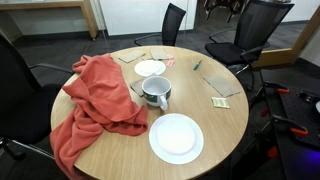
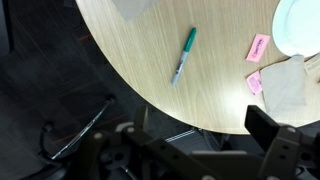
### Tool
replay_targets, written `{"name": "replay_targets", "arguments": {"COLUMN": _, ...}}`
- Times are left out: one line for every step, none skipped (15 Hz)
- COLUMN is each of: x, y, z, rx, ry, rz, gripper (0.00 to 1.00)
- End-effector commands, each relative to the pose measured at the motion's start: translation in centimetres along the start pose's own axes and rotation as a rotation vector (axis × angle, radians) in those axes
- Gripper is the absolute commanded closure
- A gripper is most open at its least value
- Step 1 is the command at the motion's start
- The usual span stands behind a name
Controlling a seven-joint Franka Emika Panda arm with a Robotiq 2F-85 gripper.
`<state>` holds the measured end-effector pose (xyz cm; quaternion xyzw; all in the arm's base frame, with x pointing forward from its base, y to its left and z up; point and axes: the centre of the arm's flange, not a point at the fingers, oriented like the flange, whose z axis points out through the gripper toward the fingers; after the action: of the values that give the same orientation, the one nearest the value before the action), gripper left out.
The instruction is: Put the green pen inside the green and white mug
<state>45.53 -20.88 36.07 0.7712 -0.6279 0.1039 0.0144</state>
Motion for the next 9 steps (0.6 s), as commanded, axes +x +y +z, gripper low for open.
{"name": "replay_targets", "arguments": {"x": 1.7, "y": -1.2, "z": 2.9, "rx": -0.019, "ry": 0.001, "rz": 0.07, "gripper": 0.0}}
{"name": "replay_targets", "arguments": {"x": 2.1, "y": -1.1, "z": 3.6, "rx": -0.025, "ry": 0.003, "rz": 0.08, "gripper": 0.0}}
{"name": "replay_targets", "arguments": {"x": 2.3, "y": -1.0, "z": 4.3, "rx": -0.025, "ry": 0.003, "rz": 0.086, "gripper": 0.0}}
{"name": "replay_targets", "arguments": {"x": 1.7, "y": 0.0, "z": 3.2, "rx": -0.031, "ry": -0.01, "rz": 0.052, "gripper": 0.0}}
{"name": "replay_targets", "arguments": {"x": 2.0, "y": 0.0, "z": 3.8, "rx": -0.036, "ry": -0.01, "rz": 0.056, "gripper": 0.0}}
{"name": "replay_targets", "arguments": {"x": 2.2, "y": 0.0, "z": 4.3, "rx": -0.04, "ry": -0.01, "rz": 0.058, "gripper": 0.0}}
{"name": "replay_targets", "arguments": {"x": 2.3, "y": -0.1, "z": 4.5, "rx": -0.042, "ry": -0.011, "rz": 0.059, "gripper": 0.0}}
{"name": "replay_targets", "arguments": {"x": 2.3, "y": -0.1, "z": 4.5, "rx": -0.042, "ry": -0.01, "rz": 0.058, "gripper": 0.0}}
{"name": "replay_targets", "arguments": {"x": 2.3, "y": -0.2, "z": 4.5, "rx": -0.04, "ry": -0.009, "rz": 0.057, "gripper": 0.0}}
